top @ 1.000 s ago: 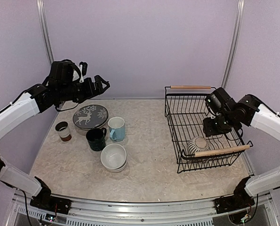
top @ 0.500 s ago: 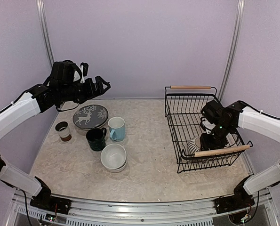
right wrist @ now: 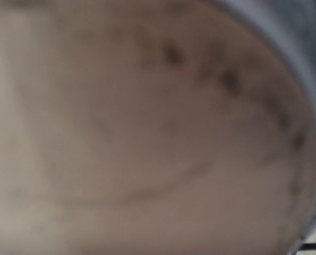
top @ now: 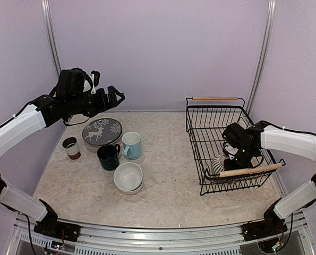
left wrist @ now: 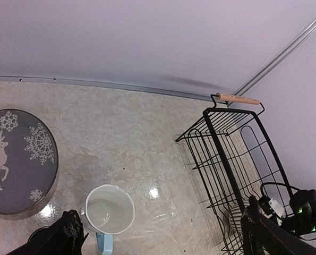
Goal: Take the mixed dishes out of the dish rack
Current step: Grab the cup from the dish rack.
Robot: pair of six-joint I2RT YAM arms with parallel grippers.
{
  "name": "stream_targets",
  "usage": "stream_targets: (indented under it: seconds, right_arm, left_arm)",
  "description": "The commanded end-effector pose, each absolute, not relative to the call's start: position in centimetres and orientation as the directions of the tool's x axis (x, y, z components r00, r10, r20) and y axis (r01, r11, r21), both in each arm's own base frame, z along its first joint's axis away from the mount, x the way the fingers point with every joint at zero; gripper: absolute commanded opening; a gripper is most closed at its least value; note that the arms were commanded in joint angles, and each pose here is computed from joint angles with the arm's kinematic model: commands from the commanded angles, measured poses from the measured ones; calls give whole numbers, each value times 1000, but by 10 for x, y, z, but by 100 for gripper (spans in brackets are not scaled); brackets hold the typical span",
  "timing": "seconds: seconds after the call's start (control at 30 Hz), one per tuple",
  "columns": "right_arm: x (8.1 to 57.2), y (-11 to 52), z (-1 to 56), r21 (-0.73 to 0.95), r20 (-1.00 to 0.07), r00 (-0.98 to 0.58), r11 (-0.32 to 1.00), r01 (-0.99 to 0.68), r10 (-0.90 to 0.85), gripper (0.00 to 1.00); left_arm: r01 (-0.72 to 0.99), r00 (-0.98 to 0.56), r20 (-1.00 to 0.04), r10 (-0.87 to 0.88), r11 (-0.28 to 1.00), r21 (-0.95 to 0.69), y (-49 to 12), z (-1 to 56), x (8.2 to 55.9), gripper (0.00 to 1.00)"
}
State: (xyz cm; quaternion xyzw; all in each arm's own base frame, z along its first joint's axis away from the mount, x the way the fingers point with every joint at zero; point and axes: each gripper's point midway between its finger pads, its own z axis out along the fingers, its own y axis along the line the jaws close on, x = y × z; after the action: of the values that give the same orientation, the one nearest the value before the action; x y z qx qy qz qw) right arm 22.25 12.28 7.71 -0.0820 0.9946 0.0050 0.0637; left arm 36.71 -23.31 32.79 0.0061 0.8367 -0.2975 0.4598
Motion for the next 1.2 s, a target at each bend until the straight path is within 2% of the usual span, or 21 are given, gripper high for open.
stream_targets:
  seconds: [0.0, 0.1, 0.23, 0.47, 0.67, 0.93, 1.17]
  right_arm:
    - [233, 119, 70, -24, -168, -976, 990, -139, -141, 42]
    - [239, 128, 62, 15, -193, -973, 991, -135, -129, 37]
    - [246, 131, 53, 29, -221, -969, 993, -118, -108, 26]
    - [258, 129, 60, 16, -289, -954, 996, -86, -78, 0]
    - [274, 129, 104, 38, -423, -905, 997, -71, -48, 0]
    - [298, 145, 193, 226, -696, -713, 968, -106, 84, 0]
    - [306, 176, 266, 407, -827, -520, 865, -294, 213, 0]
  left_arm:
    - [287, -584, -770, -255, 823, -490, -235, 328, 369, 99]
    - [289, -585, -771, -253, 823, -490, -236, 328, 369, 99]
    - [288, -584, -772, -252, 825, -487, -235, 328, 369, 99]
    - [288, -581, -774, -252, 825, -485, -234, 329, 369, 99]
    - [293, -581, -774, -253, 822, -489, -235, 330, 368, 99]
    - [301, -590, -768, -248, 815, -495, -239, 329, 367, 99]
    - [324, -592, -772, -232, 808, -492, -244, 330, 365, 99]
